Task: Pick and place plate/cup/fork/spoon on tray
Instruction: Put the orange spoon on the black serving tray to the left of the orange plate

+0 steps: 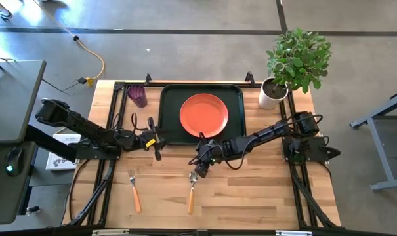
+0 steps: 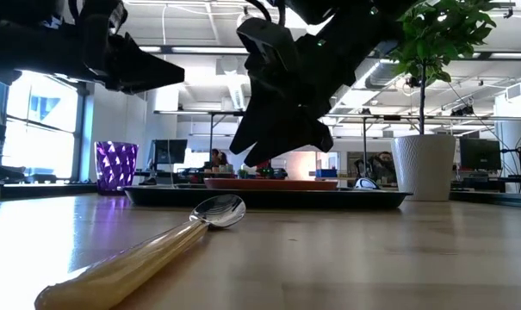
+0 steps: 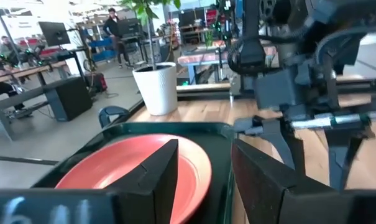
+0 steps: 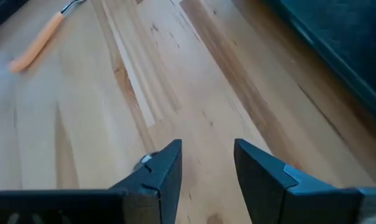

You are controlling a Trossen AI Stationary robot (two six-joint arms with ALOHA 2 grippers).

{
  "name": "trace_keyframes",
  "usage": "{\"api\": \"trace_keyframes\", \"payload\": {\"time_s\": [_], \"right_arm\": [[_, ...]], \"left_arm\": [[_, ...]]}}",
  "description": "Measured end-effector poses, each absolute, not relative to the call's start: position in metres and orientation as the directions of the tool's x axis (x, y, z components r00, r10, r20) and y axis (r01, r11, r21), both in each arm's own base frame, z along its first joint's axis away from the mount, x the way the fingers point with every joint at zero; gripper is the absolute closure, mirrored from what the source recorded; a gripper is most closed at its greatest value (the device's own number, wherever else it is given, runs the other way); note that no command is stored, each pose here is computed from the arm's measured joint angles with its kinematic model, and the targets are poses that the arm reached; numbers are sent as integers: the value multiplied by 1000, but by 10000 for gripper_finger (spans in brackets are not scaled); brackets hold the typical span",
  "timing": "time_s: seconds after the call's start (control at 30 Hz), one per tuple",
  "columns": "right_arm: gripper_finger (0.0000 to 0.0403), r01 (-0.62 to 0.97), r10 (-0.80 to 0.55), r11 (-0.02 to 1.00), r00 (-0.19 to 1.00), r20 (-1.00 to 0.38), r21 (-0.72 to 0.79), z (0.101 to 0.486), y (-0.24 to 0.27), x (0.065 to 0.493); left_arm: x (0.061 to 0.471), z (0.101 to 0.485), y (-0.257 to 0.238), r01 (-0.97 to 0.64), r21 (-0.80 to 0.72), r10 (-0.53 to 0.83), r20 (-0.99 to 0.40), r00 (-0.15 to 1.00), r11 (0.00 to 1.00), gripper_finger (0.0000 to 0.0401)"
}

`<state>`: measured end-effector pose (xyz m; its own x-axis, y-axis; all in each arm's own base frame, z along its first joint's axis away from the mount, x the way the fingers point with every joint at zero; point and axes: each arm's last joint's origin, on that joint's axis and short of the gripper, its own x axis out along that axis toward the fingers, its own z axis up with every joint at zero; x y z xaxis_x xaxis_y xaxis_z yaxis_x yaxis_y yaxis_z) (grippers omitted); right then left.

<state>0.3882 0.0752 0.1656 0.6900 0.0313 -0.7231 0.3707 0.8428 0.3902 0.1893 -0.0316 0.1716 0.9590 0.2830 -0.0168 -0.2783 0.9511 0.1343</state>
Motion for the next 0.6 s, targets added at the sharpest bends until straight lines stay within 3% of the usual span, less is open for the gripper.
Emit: {"api": "trace_keyframes", "payload": {"time_s": [0.3, 0.5, 0.6], "right_arm": [[264, 424, -89, 858, 678, -730, 289, 162, 88, 382], [249, 404, -34, 834, 717, -696, 375, 156, 109, 385], [245, 470, -113, 816, 701, -704, 337, 153, 117, 379]], "left_arm": [[189, 174, -34, -238, 28, 238, 3, 971, 971, 281], [190, 173, -34, -220, -39, 220, -2, 975, 975, 279], [190, 173, -34, -208, -29, 208, -1, 978, 978, 275]]}}
